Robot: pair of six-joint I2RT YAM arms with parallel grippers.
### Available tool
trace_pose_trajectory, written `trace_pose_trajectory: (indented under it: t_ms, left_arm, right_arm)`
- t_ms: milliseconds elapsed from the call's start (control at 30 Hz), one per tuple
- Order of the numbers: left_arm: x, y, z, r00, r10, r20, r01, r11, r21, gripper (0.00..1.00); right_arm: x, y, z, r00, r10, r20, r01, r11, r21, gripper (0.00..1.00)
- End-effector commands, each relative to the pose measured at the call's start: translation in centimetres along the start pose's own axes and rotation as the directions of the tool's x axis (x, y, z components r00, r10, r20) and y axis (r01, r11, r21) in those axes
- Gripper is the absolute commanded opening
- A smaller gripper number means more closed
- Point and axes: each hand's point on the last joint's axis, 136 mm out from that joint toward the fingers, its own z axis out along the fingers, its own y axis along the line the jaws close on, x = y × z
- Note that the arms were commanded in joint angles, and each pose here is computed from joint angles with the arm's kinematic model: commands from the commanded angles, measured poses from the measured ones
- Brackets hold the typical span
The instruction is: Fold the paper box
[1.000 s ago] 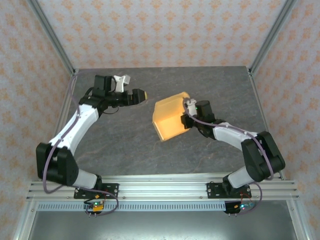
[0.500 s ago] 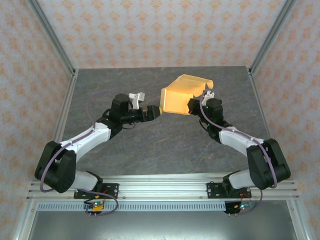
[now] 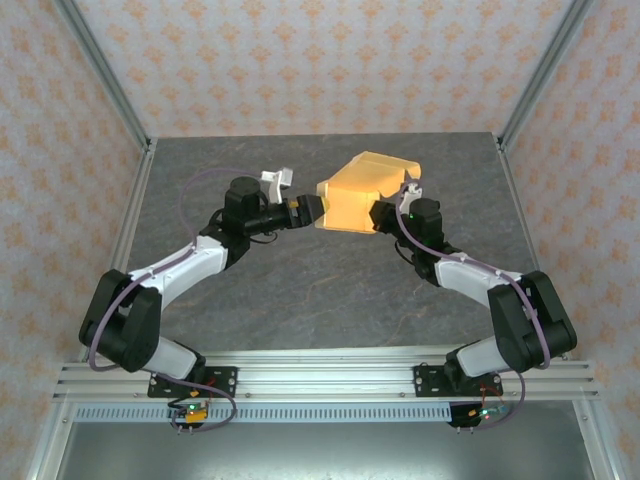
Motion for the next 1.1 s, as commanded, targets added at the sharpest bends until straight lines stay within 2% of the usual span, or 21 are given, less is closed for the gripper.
trace_pose_trajectory:
  t_ms: [0, 167, 233, 333, 400, 500, 600, 667, 767, 867, 1067]
  left_arm:
    - [-0.4, -0.9, 0.6, 0.998, 0.048, -0.038, -0.046, 0.998, 0.042, 0.78]
    - [-0.4, -0.7, 1.0, 0.994, 0.083, -0.064, -0.083, 0.997, 0.001, 0.48]
    - [-0.5, -0.7, 1.1, 0.995, 0.082, -0.062, -0.083, 0.997, -0.004, 0.39]
    - [-0.7, -0.4, 1.2, 0.998, 0.048, -0.038, -0.048, 0.999, -0.014, 0.34]
    - [-0.7, -0.3, 1.2, 0.999, 0.028, -0.028, -0.029, 1.0, -0.012, 0.29]
    - [-0.5, 0.4, 1.0, 0.999, 0.024, -0.038, -0.026, 0.998, -0.049, 0.28]
    - [-1.1, 1.5, 0.7, 0.998, -0.06, -0.015, 0.059, 0.994, -0.096, 0.28]
    - [-2.2, 1.9, 0.7, 0.983, -0.18, 0.045, 0.183, 0.98, -0.083, 0.29]
    - [-3.6, 1.2, 0.8, 0.938, -0.322, 0.128, 0.324, 0.946, 0.002, 0.3]
    - [-4.4, 0.2, 0.6, 0.925, -0.35, 0.149, 0.349, 0.937, 0.037, 0.31]
    - [-4.9, -0.8, 0.4, 0.915, -0.375, 0.151, 0.369, 0.927, 0.065, 0.32]
  right_arm:
    - [-0.2, 1.8, 0.1, 0.999, -0.032, 0.002, 0.032, 0.996, -0.081, 0.11]
    - [0.3, 2.5, 0.4, 0.999, -0.047, -0.022, 0.044, 0.994, -0.103, 0.11]
    - [0.5, 2.2, 0.5, 0.998, -0.061, -0.026, 0.059, 0.994, -0.087, 0.14]
    - [0.4, 2.2, 0.9, 0.999, -0.04, -0.025, 0.038, 0.996, -0.086, 0.25]
    - [-0.1, 2.4, 1.1, 1.0, -0.002, -0.017, 0.0, 0.994, -0.11, 0.38]
    - [-1.2, 2.0, 0.9, 0.994, 0.11, -0.002, -0.109, 0.98, -0.166, 0.57]
    - [-2.6, 2.3, 0.1, 0.967, 0.254, 0.008, -0.242, 0.931, -0.273, 0.66]
    - [-4.2, 2.3, -0.6, 0.887, 0.46, 0.034, -0.421, 0.837, -0.35, 0.7]
    - [-5.9, 2.1, -1.0, 0.751, 0.659, 0.042, -0.581, 0.69, -0.431, 0.71]
    - [-6.3, 0.4, -0.8, 0.601, 0.798, 0.05, -0.698, 0.554, -0.453, 0.72]
    - [-8.3, 2.2, -0.4, 0.586, 0.81, 0.026, -0.69, 0.516, -0.508, 0.73]
